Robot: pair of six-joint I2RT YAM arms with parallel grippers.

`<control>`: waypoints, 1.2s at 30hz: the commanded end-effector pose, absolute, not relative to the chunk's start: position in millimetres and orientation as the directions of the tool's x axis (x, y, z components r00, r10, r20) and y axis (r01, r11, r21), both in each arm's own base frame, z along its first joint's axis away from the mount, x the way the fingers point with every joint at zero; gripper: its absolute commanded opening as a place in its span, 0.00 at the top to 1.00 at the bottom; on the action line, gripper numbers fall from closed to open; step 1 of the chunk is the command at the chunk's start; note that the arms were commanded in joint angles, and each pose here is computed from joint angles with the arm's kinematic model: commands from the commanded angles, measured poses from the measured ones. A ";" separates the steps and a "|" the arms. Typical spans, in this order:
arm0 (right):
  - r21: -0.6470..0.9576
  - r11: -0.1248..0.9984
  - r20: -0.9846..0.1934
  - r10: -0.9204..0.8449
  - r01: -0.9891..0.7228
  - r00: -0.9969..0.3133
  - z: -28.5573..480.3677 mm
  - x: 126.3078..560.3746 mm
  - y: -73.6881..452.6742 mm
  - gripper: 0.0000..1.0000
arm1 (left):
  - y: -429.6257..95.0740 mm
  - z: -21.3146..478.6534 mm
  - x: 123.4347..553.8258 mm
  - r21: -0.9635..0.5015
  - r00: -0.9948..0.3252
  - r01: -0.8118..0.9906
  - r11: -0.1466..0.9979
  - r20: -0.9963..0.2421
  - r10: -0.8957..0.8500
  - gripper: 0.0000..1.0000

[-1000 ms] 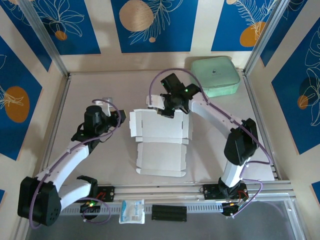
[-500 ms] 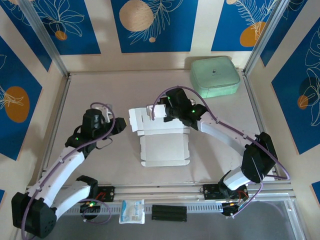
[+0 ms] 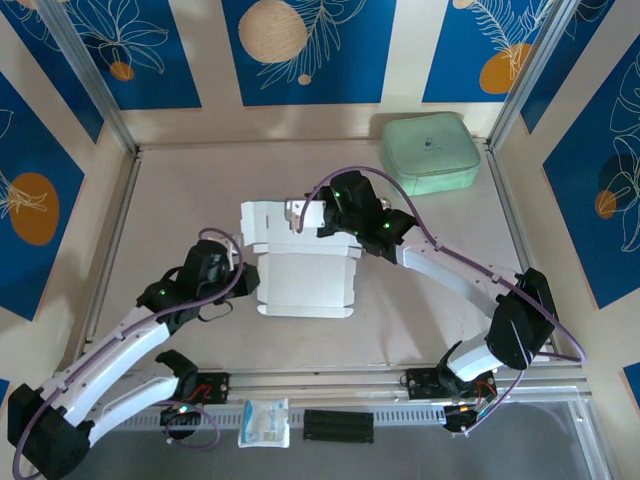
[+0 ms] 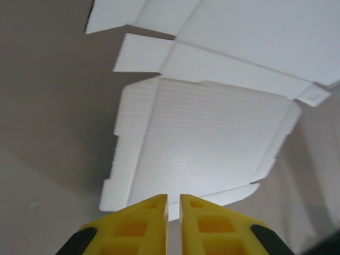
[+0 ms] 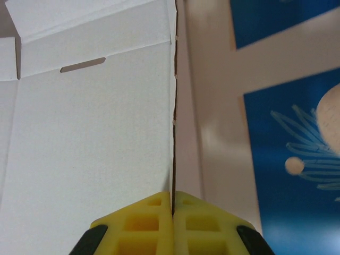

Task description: Fold the paper box

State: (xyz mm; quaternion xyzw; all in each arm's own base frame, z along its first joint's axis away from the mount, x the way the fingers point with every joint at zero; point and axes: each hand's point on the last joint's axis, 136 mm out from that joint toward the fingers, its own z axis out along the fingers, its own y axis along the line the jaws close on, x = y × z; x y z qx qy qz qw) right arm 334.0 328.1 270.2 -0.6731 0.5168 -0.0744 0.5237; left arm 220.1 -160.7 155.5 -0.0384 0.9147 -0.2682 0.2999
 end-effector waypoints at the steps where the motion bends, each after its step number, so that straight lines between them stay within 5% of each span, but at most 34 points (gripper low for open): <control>1: -0.790 0.139 -0.505 -0.700 -0.597 0.504 307.3 329.4 349.5 1.00 | -120.8 173.7 220.5 -0.370 -0.747 0.026 0.929 -0.625 -0.228 0.87; 7: -0.806 0.155 -0.519 -0.651 -0.571 0.555 334.9 324.3 377.5 1.00 | -83.5 191.8 210.3 -0.296 -0.668 -0.045 0.954 -0.701 -0.249 0.87; 20: -0.832 0.264 -0.542 -0.577 -0.489 0.611 437.7 276.0 336.5 1.00 | -110.0 278.2 204.2 -0.413 -0.489 0.246 0.877 -0.834 -0.256 0.88; 30: -0.617 0.171 -0.663 -0.639 -0.768 0.390 413.0 221.0 274.9 1.00 | -162.0 328.1 177.0 -0.535 -0.490 0.543 0.647 -0.828 -0.273 0.89; 36: -0.445 0.161 -0.722 -0.646 -0.881 0.246 410.6 189.3 257.3 1.00 | -139.4 343.0 166.5 -0.487 -0.415 0.530 0.694 -0.863 -0.288 0.89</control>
